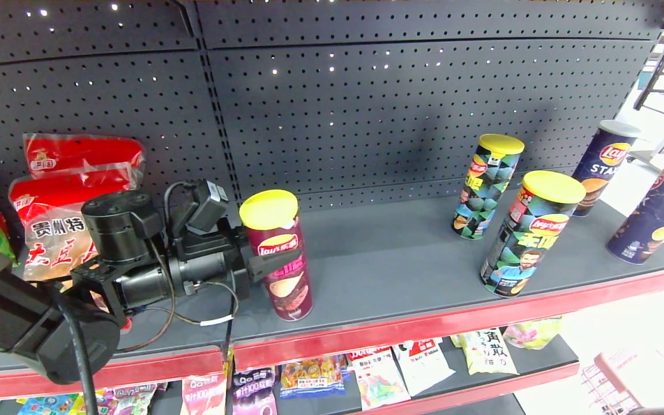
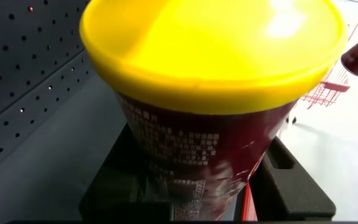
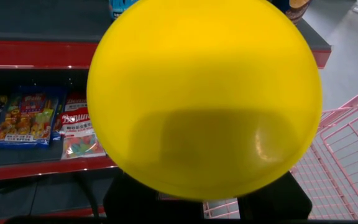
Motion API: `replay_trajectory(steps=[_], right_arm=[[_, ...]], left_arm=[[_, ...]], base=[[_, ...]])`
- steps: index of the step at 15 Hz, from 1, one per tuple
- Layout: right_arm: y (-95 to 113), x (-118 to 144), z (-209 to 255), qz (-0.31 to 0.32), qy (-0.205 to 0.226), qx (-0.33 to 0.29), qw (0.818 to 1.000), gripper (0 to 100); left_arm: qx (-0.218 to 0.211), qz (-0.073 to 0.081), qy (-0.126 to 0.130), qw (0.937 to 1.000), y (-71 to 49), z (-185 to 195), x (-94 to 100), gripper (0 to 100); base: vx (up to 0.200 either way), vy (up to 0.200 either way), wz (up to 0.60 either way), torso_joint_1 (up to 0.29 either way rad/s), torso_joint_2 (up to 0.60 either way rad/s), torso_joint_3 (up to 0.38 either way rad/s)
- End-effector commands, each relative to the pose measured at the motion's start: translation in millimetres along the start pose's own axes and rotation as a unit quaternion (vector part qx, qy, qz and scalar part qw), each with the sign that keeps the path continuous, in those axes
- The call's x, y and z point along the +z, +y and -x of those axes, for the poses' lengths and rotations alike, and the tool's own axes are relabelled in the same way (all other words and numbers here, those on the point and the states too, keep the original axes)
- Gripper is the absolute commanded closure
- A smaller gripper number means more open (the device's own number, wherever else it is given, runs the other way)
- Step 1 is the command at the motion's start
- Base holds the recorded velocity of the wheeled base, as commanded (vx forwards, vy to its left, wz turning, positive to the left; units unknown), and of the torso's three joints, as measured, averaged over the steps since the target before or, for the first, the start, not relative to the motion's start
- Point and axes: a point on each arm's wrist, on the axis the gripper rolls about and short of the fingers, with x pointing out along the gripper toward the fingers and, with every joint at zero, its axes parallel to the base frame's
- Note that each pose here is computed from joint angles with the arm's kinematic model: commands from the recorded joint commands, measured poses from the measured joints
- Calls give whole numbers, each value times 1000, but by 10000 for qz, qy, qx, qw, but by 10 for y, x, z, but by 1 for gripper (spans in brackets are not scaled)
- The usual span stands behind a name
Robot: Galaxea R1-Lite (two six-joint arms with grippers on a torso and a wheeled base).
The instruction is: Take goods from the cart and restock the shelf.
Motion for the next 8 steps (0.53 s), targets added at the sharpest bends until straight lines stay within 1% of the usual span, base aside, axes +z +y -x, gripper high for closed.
replay_trajectory(steps=[1, 2, 4, 8], right_arm=[[1, -3, -1, 3, 4, 1, 10000, 100], [1, -3, -2, 4, 11, 2, 10000, 100], [1, -3, -2, 4, 11, 2, 10000, 100], [1, -3, -1, -5, 4, 1, 10000, 100]], left_arm=[[-18, -31, -34, 10000, -18, 7, 29, 100], [-13, -3, -10, 10000, -23, 12, 18, 100], [-15, -1, 1, 10000, -43, 33, 15, 100], [49, 86, 107, 9999, -66, 62, -39, 100]], base=[[0, 0, 0, 0, 0, 0], [0, 0, 0, 0, 0, 0], [0, 0, 0, 0, 0, 0], [0, 0, 0, 0, 0, 0]])
